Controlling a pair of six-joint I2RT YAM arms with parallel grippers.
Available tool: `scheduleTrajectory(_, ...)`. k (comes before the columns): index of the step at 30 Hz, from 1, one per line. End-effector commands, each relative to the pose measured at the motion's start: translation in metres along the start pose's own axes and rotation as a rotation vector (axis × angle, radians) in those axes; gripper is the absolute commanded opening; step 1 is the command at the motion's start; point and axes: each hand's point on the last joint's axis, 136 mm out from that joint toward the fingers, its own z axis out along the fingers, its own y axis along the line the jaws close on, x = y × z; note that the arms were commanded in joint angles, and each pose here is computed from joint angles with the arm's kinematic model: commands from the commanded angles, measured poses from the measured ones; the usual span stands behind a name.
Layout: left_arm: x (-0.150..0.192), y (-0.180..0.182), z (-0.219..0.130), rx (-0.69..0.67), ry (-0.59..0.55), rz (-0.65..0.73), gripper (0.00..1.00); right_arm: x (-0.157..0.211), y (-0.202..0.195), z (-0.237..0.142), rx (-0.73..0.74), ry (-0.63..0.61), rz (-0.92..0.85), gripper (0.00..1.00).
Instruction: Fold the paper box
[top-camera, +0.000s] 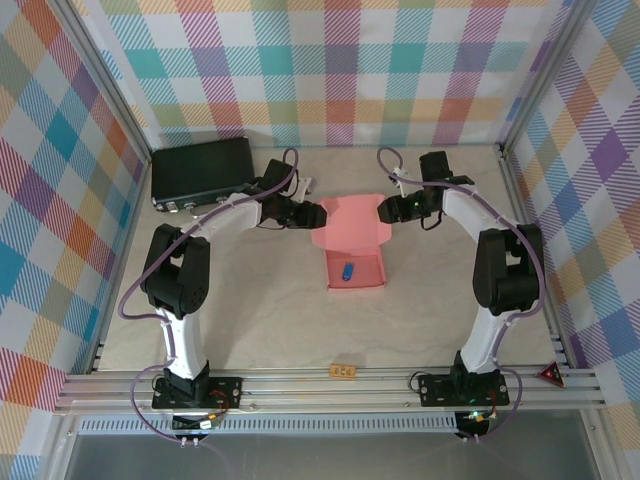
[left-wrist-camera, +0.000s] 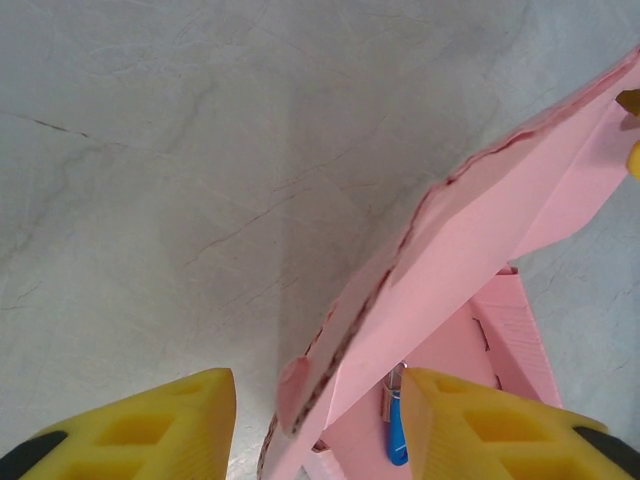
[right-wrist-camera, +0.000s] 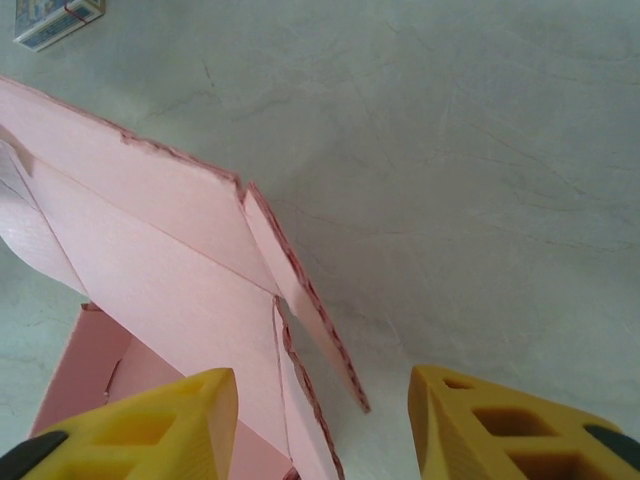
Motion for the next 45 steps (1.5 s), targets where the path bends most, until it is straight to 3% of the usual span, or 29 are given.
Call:
scheduleTrajectory(1, -0.006, -0.001, -0.001, 0.023, 0.002, -0.016, 0.46, -0.002, 0.006, -0.003, -0.045, 0.005, -0.013, 0.47)
scheduleTrajectory(13, -0.005, -0.003, 0.000, 0.036, 0.010, -0.022, 0.35, 0.003, 0.011, -0.008, -0.049, 0.023, -0.021, 0.36)
scheduleTrajectory(24, -0.010, -0.006, -0.003, 0.039, 0.006, -0.030, 0.23, -0.003, 0.016, -0.018, -0.039, -0.015, -0.033, 0.18)
scheduleTrajectory(36, -0.024, -0.004, -0.007, -0.031, -0.037, -0.015, 0.20, -0.016, 0.013, -0.020, 0.087, -0.123, 0.005, 0.13)
scheduleTrajectory(45, -0.030, -0.004, -0.008, -0.053, -0.065, -0.023, 0.24, -0.017, 0.019, -0.013, 0.112, -0.194, 0.044, 0.11)
